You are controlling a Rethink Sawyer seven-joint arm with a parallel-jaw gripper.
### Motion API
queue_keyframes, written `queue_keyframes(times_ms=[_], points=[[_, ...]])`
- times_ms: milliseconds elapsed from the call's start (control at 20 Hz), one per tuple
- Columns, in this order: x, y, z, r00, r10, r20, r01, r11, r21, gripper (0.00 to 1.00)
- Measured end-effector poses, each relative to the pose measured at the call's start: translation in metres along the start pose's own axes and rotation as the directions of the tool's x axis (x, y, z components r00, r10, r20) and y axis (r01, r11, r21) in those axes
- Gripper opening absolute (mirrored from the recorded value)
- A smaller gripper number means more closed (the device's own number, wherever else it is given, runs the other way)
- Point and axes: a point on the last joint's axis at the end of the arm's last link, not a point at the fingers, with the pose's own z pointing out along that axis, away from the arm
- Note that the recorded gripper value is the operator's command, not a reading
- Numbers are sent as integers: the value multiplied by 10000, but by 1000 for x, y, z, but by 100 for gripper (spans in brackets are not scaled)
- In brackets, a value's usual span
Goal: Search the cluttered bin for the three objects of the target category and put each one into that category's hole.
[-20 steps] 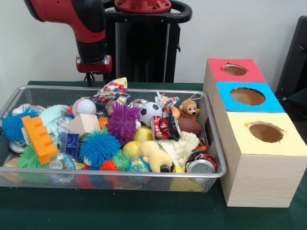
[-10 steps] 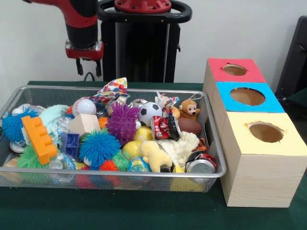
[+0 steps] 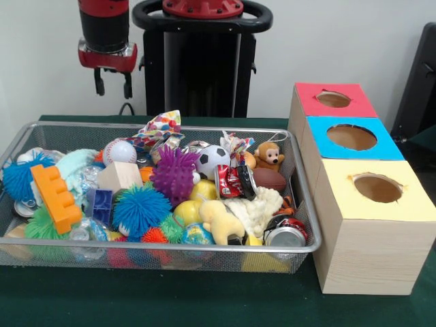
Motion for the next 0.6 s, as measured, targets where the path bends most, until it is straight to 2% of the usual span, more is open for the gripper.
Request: queue_keyframes(times_ms=[300,600], points=[[-4,11,7,9998,-201,-39,200,9995,-239,100],[-16,22,25,9990,-425,-104,418,9974,-594,100]])
